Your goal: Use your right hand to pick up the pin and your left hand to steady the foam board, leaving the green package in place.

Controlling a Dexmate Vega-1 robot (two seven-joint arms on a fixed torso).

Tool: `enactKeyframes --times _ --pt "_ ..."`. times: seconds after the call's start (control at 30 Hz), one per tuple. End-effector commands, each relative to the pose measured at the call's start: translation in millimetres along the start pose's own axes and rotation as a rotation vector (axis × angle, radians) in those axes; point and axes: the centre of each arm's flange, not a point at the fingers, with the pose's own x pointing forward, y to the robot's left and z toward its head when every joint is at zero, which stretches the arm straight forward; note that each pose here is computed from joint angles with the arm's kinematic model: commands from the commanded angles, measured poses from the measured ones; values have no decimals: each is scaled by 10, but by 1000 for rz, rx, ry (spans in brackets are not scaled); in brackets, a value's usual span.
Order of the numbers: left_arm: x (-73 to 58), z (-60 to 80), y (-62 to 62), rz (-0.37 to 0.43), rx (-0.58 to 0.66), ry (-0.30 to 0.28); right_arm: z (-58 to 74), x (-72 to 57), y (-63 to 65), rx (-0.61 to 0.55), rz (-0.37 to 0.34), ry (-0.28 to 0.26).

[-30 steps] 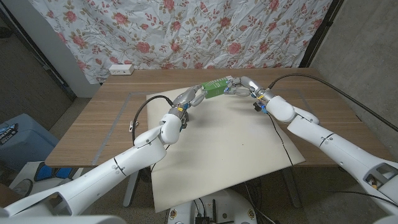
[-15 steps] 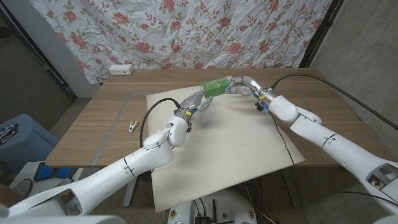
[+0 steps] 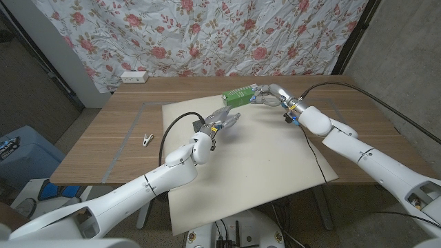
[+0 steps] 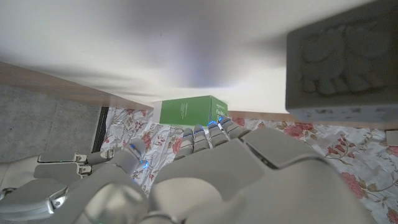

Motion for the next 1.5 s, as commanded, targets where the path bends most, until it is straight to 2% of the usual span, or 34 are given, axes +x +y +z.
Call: enactKeyframes --times 0.03,0.33,0.6,0.8,1.13,1.5 --pt "66 -13 -165 -80 32 11 -8 49 11 5 1 -14" --pt "46 -65 -246 -109 60 49 -31 90 50 21 -4 -17" --pt "70 -62 -319 -133 121 44 -49 144 137 51 -8 -37" --pt "67 -72 -364 -145 115 51 -52 178 189 51 0 -43" --pt "36 -92 -388 -159 115 62 -64 225 313 31 16 -62" --pt "20 -97 -390 -158 109 69 -161 253 402 20 3 -62"
